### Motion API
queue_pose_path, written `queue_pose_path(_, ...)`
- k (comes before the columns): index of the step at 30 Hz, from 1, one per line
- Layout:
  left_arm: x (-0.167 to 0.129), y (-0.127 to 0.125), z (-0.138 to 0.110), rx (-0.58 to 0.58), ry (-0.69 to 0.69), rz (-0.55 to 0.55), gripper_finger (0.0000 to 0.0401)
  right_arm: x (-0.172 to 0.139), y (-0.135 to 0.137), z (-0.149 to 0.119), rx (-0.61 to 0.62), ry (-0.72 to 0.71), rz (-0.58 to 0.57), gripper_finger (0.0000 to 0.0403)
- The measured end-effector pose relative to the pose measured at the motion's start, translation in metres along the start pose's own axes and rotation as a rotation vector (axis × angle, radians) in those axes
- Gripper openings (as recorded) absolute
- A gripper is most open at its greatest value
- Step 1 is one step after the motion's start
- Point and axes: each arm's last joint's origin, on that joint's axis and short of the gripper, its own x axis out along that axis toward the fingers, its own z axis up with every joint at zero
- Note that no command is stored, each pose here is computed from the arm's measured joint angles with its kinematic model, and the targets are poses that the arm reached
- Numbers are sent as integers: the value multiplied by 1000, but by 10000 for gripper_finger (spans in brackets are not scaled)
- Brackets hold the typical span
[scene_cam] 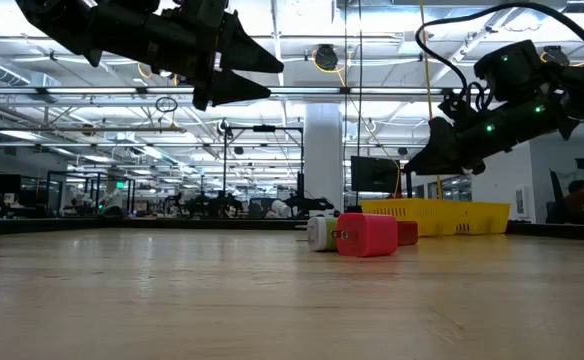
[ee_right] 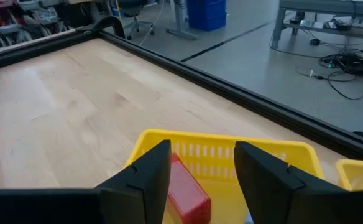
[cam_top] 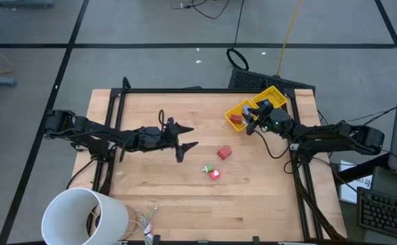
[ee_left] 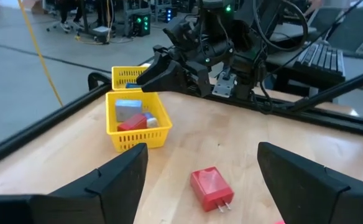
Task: Pick & Place Office items
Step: Put the red charger adapter into the left yellow bin
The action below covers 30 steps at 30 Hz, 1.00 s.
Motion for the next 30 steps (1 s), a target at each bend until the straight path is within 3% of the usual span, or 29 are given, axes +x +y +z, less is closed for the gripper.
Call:
queue_pose_path(4,0,0,0,-14,2,0,297,0,4,3,0,-16,126,161)
queue_pose_path(9,0,0,0,-19,3,0,296,-3,16,7,-15,-38,411,161)
queue_pose_path(15,0,1,0,-19,1,8,296,-11,38,2,-168,-28,695,170)
queue_pose_path(20,0,1,0,-20,1,8,296,-19,59,-4,-254,-24,805,201)
queue_pose_path(25,0,1,0,-20,1,7,296,-25,72,-8,-284,-23,784,259)
queue_pose_path(30,0,1,0,-20,0,7,296,-20,82,-8,-338,69,774,296)
